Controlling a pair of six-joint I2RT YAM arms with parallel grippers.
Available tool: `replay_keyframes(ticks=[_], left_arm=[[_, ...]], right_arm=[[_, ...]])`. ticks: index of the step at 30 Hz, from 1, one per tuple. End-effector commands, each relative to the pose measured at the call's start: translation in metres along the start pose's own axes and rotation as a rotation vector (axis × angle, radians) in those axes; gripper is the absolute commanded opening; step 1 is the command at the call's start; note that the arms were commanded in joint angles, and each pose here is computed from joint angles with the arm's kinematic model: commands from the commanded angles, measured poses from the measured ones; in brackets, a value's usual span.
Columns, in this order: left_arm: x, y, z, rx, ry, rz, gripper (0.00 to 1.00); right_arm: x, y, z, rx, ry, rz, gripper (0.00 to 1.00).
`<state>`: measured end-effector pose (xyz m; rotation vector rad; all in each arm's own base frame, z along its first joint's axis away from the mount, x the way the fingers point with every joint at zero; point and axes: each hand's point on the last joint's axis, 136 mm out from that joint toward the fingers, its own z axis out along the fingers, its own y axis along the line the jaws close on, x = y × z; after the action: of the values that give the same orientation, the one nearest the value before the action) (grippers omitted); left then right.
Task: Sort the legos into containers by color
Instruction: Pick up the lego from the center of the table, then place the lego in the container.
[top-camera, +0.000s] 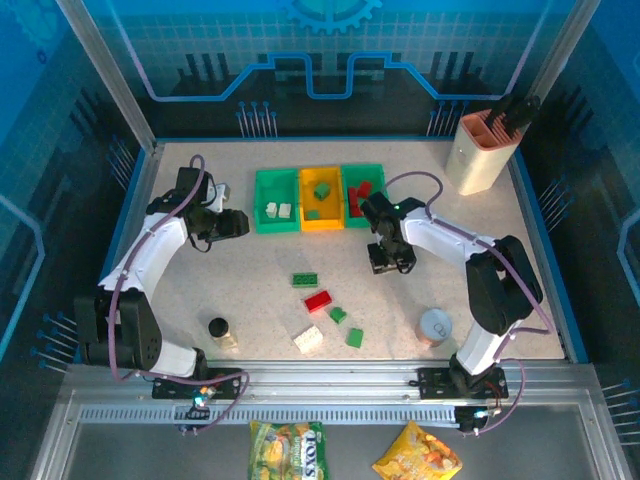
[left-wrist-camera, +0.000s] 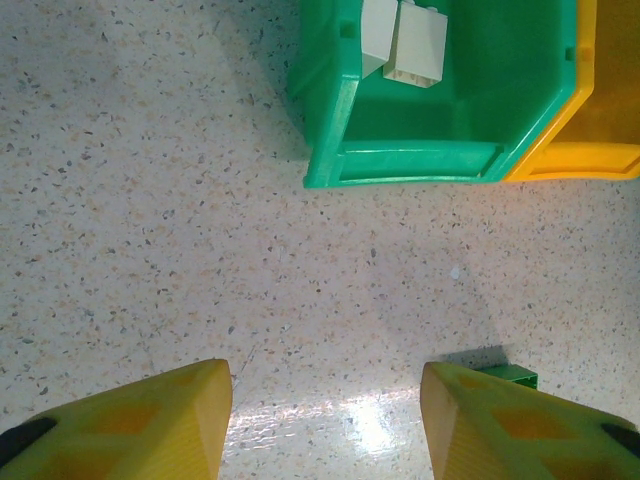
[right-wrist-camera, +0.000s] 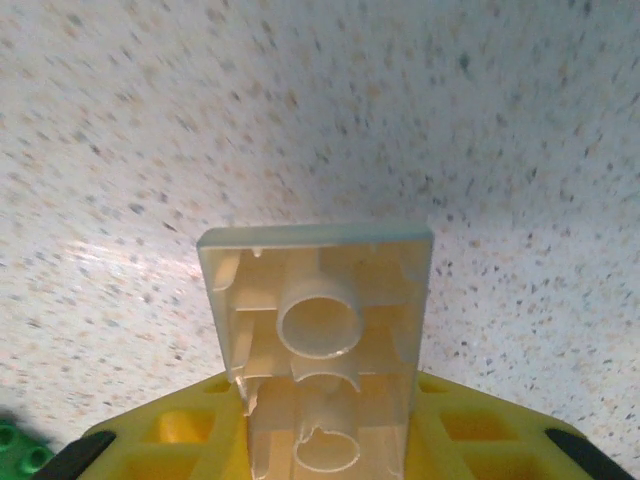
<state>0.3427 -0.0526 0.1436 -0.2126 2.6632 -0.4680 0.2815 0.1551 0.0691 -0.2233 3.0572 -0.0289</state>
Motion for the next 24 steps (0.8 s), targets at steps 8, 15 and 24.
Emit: replay_keyframes(ticks=[8,15,24], left_arm=[[-0.004,-0.004,-0.004,0.036,-0.020,0.018,0.54],[-0.005,-0.006,-0.004,0.044,-0.021,0.017,0.54],[-0.005,-0.009,-0.005,0.060,-0.024,0.014,0.54]], right_arm=[[-0.043,0.020,-0.021,-0.009,-0.037,-0.053,0.34],[-0.075,0.050,-0.038,-0.071,-0.090,-0.081,0.34],[-0.120,0.122,-0.053,-0.300,-0.212,-0.103,0.34]])
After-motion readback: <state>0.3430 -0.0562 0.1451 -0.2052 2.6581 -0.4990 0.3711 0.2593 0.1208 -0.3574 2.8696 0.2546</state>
